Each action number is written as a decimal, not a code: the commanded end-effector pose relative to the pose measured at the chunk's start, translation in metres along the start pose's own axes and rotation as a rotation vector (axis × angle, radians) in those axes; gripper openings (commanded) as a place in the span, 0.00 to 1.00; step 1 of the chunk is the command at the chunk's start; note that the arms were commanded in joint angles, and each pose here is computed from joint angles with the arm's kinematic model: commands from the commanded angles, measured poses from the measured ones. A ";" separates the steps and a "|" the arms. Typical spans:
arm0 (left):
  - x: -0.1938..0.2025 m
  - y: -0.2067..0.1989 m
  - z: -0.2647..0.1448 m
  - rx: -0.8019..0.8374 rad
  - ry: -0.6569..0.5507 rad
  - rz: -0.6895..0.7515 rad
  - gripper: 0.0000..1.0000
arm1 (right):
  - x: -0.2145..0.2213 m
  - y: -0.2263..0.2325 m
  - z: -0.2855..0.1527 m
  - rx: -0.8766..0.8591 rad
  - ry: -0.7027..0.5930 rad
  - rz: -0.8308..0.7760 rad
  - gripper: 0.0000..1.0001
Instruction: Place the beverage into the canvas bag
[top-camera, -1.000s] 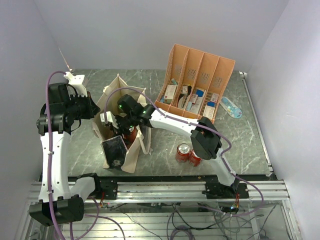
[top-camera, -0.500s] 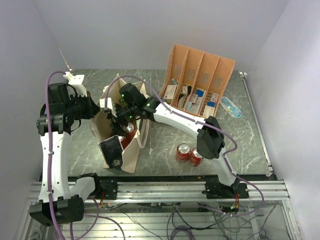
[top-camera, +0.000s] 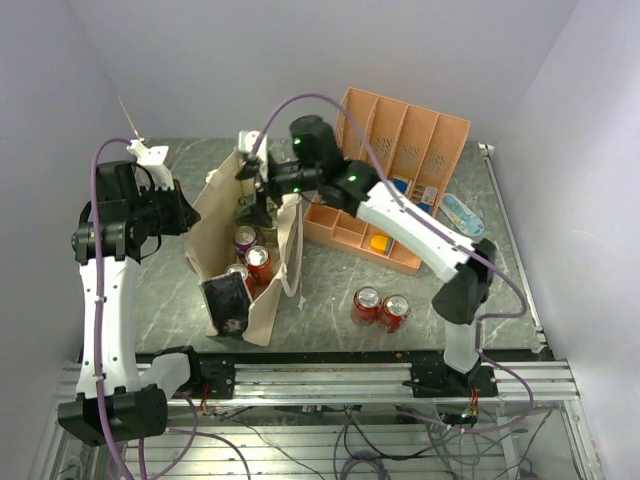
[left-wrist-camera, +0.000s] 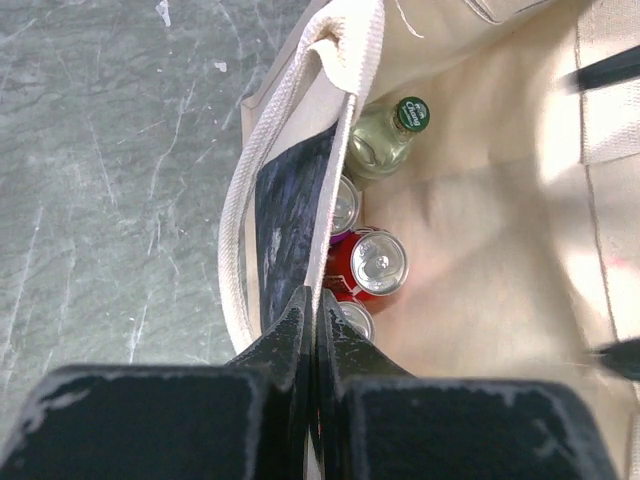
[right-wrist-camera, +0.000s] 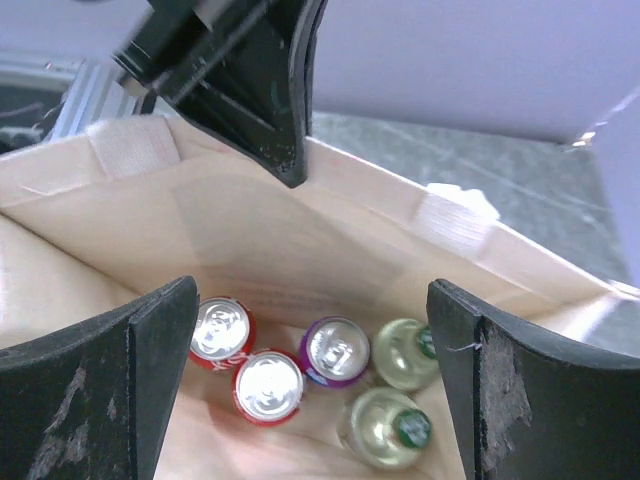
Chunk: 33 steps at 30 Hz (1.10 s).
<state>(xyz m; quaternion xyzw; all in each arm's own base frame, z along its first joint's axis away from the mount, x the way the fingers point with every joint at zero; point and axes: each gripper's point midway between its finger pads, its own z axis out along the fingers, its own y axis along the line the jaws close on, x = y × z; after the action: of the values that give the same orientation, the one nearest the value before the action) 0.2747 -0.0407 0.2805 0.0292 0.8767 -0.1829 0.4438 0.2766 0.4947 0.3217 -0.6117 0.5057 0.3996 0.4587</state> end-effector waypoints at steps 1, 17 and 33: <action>-0.031 -0.002 -0.007 0.010 -0.048 0.063 0.07 | -0.054 -0.014 -0.069 0.142 -0.054 -0.037 0.96; -0.032 0.006 -0.012 -0.029 -0.066 0.157 0.07 | 0.130 0.090 -0.235 0.222 0.535 0.067 0.97; -0.019 0.001 -0.013 -0.006 -0.073 0.121 0.07 | 0.243 0.130 -0.234 0.102 0.752 0.161 1.00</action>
<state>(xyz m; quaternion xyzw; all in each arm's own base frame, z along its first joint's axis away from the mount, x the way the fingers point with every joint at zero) 0.2745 -0.0346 0.2813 0.0762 0.8798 -0.1544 0.4430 0.1876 0.1989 0.1398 -0.6457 0.7062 0.1701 0.2355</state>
